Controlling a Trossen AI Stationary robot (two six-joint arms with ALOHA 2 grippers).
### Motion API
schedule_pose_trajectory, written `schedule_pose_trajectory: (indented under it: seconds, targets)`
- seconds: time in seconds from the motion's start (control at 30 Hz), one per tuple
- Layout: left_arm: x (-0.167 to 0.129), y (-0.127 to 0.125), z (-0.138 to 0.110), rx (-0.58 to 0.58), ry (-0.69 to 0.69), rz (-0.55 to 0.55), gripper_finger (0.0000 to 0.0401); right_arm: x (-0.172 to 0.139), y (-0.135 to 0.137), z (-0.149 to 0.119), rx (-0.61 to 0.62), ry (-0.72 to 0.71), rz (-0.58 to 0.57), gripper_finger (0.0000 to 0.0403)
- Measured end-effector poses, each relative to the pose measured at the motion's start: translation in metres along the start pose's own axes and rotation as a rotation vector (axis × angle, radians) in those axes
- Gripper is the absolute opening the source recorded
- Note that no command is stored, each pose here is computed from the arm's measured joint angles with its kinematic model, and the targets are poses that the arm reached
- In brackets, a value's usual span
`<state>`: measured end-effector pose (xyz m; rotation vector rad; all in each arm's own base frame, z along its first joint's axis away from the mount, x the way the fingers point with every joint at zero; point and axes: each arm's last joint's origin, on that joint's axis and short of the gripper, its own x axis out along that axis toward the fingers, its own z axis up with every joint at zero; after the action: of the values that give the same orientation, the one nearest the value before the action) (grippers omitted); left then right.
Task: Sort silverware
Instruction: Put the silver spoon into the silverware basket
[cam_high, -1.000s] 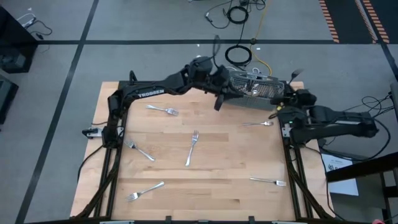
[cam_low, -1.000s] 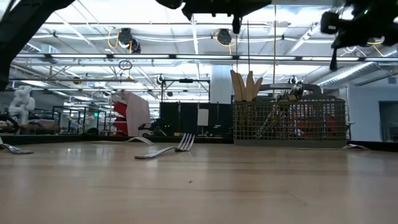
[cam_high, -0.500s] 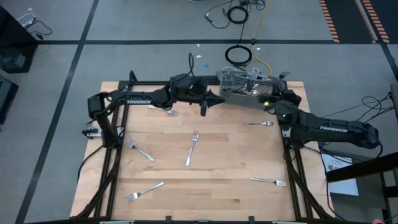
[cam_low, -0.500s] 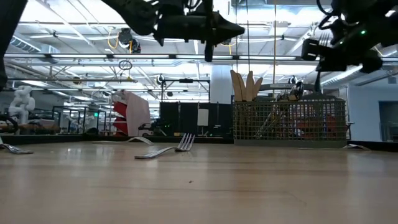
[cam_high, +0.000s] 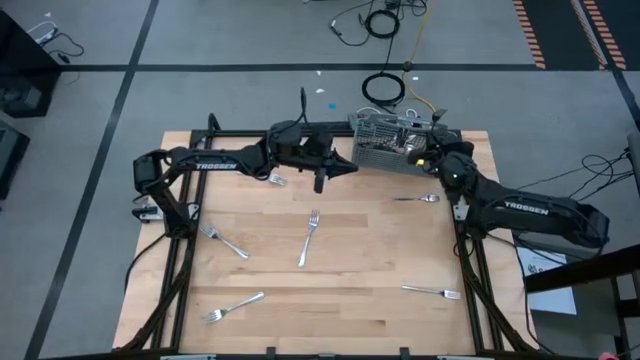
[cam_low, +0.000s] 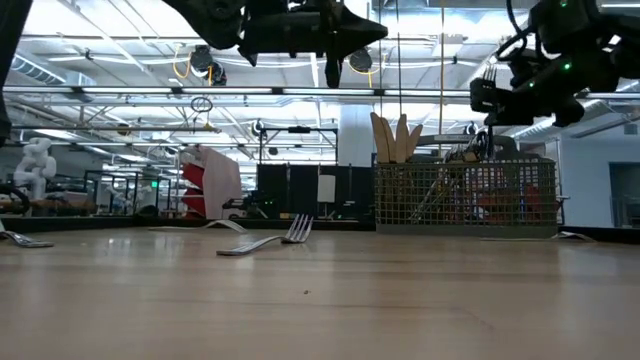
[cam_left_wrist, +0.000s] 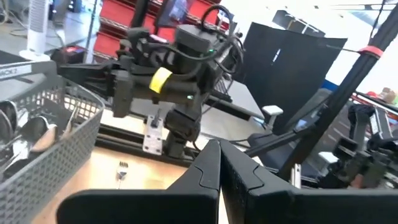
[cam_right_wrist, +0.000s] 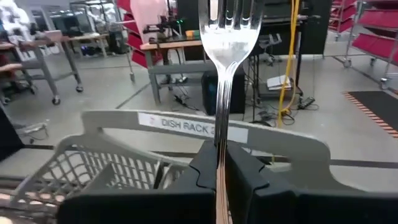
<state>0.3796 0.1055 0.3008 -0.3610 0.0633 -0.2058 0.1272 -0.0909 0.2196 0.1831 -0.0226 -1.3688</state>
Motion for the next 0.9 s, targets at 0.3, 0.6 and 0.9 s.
schedule_pose_trajectory:
  seconds: [0.3,0.6,0.9]
  targets:
    - [-0.0026,0.0022,0.0012,0.018,0.018,-0.061,0.0005,0.0056,0.0017,-0.009,-0.011,0.043,-0.028,0.0039]
    - [-0.0025,0.0014,0.0009,0.018,0.026,-0.08,0.0005,0.0054,0.0013,-0.0102,-0.023,0.053,-0.031,0.0109]
    - [-0.0032,0.0013,0.0018,0.02,0.023,-0.08,0.0005,0.0026,-0.0009,-0.0052,0.001,0.031,-0.024,0.0138]
